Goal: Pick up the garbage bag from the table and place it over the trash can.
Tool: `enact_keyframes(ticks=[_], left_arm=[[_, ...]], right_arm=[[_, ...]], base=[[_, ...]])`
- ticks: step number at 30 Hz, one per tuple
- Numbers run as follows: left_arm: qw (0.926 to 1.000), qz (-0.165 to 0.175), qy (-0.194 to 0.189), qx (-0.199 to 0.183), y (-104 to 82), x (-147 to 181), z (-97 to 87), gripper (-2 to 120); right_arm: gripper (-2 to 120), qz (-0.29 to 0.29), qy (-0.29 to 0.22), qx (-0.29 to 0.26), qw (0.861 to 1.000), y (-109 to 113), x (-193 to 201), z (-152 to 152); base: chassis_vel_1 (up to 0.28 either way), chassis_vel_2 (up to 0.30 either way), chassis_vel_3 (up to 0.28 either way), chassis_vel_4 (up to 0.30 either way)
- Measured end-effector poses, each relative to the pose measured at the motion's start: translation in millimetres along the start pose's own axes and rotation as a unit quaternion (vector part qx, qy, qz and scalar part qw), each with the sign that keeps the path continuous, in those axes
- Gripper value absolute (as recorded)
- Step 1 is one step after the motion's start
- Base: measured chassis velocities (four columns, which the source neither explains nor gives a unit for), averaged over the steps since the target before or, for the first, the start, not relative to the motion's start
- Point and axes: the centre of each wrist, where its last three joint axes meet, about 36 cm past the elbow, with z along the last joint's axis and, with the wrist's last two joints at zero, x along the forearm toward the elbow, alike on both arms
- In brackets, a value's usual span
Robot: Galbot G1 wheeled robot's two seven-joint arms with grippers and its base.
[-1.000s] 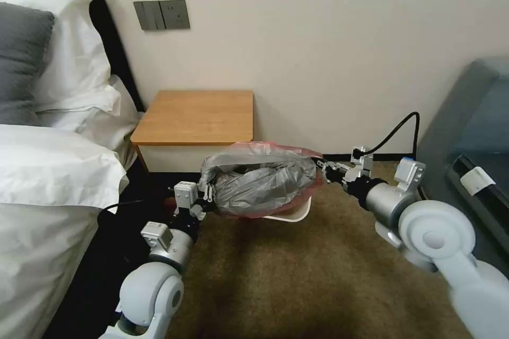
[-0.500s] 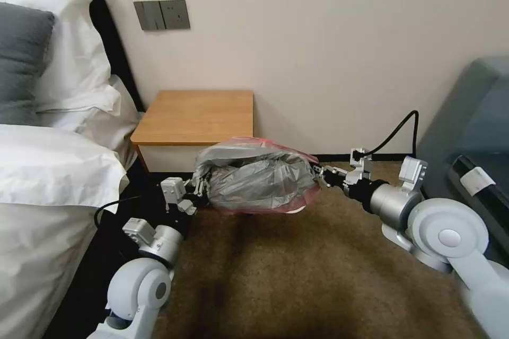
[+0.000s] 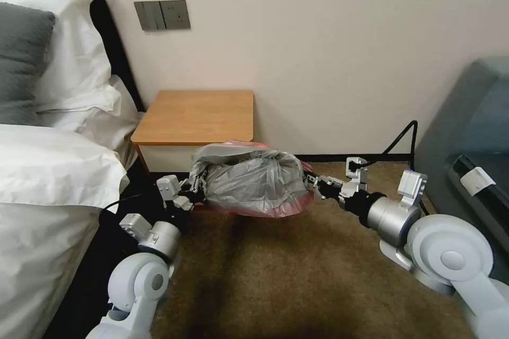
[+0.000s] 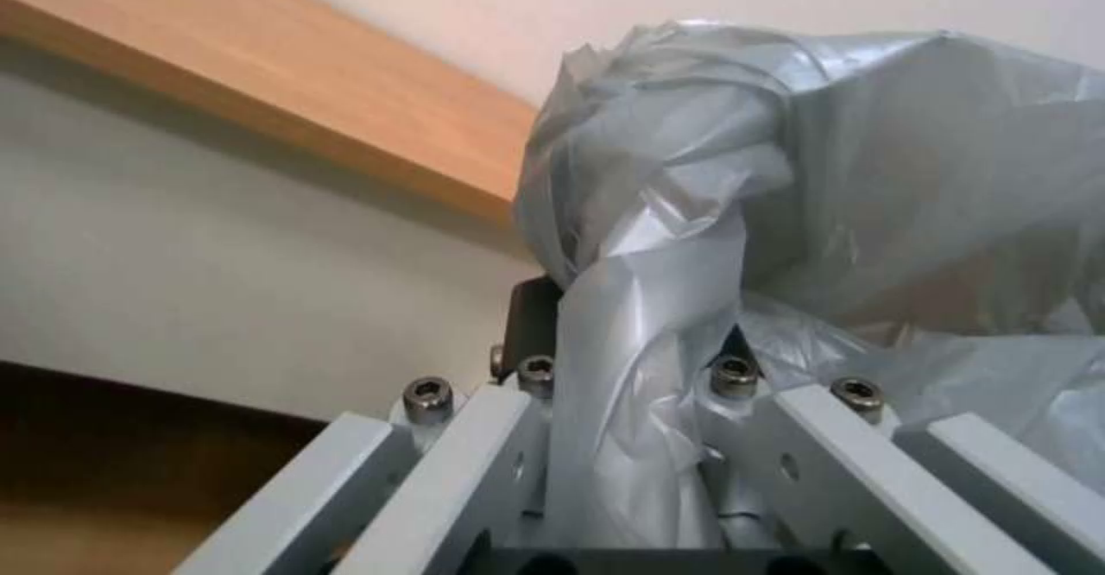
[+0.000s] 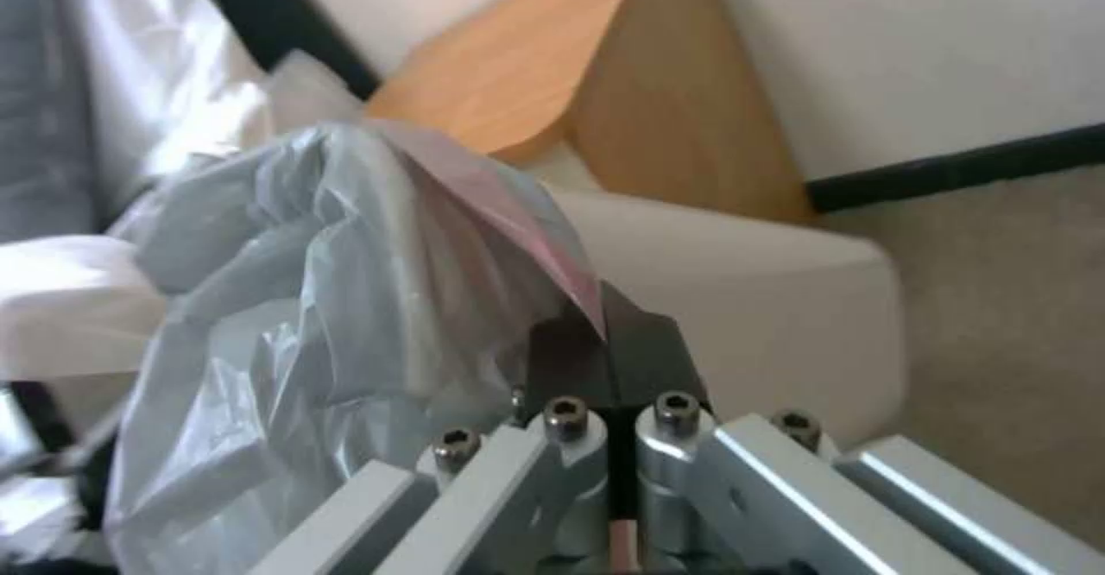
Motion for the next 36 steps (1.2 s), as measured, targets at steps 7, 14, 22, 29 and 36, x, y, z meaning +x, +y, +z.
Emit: enact_keyframes(ticks=[7,14,22,29,36], left_arm=[[0.9998,-0.008,0.005,-0.018,2.1,1,2.4,7],[0.9995,-0.013,0.008,-0.028,4.6,0,5.3,7],[0.9993,-0.023,0.006,-0.03,12.1,1,4.1,7],[0.999,-0.029,0.003,-0.033,17.4,2,0.3,7],[0.9989,-0.033,0.001,-0.033,18.9,2,-0.6,7]], right_arm=[[23,0.014,-0.028,0.016,0.999,1,1,2],[48,0.029,-0.042,0.028,0.998,10,12,3],[77,0.041,-0.046,0.018,0.998,10,17,2],[98,0.043,-0.055,0.002,0.998,15,24,-1],[100,0.014,-0.049,-0.051,0.997,35,45,-3]], base=[[0.0,0.0,0.0,0.0],[0.0,0.0,0.0,0.0],[0.0,0.0,0.0,0.0],[0.0,0.0,0.0,0.0],[0.0,0.0,0.0,0.0]])
